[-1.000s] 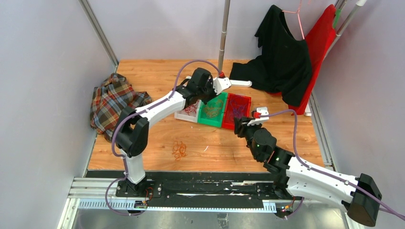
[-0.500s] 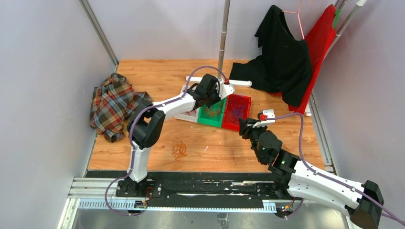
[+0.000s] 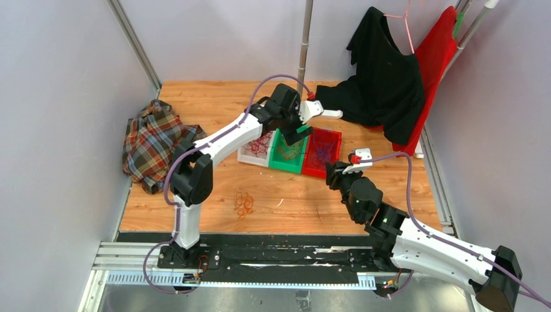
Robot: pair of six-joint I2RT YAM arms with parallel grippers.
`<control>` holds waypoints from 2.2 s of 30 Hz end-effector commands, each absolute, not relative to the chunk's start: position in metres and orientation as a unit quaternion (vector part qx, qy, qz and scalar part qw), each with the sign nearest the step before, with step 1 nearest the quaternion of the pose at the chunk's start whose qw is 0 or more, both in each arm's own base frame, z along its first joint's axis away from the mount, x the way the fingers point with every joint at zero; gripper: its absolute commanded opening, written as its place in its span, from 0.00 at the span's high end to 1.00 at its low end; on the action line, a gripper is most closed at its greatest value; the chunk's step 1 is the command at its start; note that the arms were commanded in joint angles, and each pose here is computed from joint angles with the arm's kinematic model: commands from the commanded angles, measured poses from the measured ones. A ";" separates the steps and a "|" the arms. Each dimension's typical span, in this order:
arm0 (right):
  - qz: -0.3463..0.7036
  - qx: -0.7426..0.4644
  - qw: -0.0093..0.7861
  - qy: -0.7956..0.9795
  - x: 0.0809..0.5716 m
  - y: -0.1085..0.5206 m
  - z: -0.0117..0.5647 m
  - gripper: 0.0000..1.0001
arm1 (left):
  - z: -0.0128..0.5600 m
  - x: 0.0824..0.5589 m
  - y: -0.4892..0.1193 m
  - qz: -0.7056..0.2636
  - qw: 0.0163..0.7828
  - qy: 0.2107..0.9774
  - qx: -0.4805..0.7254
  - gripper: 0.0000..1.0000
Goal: Untangle the cables
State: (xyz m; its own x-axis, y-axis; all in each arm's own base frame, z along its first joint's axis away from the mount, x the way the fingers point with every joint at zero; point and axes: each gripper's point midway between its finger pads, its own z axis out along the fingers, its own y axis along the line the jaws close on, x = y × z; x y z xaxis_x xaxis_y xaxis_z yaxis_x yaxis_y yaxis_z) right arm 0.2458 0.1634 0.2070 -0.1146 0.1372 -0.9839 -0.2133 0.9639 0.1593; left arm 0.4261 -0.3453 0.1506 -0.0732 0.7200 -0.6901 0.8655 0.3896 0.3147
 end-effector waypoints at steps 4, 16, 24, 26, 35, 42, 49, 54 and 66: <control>0.137 -0.032 0.680 0.719 0.250 0.165 0.237 0.66 | 0.223 0.356 -0.304 -0.145 0.360 0.727 0.566 0.03; 0.160 -0.063 0.665 0.727 0.252 0.189 0.229 0.63 | 0.129 0.219 -0.162 -0.131 0.237 0.767 0.582 0.06; 0.170 -0.069 0.654 0.734 0.251 0.195 0.225 0.64 | 0.075 0.235 -0.140 -0.128 0.183 0.854 0.470 0.19; 0.173 -0.068 0.653 0.734 0.250 0.195 0.224 0.64 | 0.068 0.237 -0.140 -0.132 0.175 0.862 0.456 0.21; 0.167 -0.068 0.654 0.735 0.250 0.192 0.223 0.65 | 0.042 0.221 -0.152 -0.188 0.108 0.879 0.424 0.38; 0.168 -0.071 0.656 0.733 0.251 0.195 0.223 0.67 | 0.049 0.220 -0.154 -0.199 0.101 0.870 0.439 0.87; 0.246 -0.129 0.623 0.731 0.246 0.247 0.219 0.49 | 0.131 0.237 -0.179 -0.238 0.193 0.842 0.444 0.99; 0.299 -0.198 0.597 0.717 0.231 0.309 0.225 0.38 | 0.186 0.231 -0.191 -0.273 0.246 0.814 0.450 0.99; 0.344 -0.260 0.598 0.676 0.219 0.400 0.236 0.36 | 0.242 0.207 -0.195 -0.308 0.293 0.778 0.462 0.99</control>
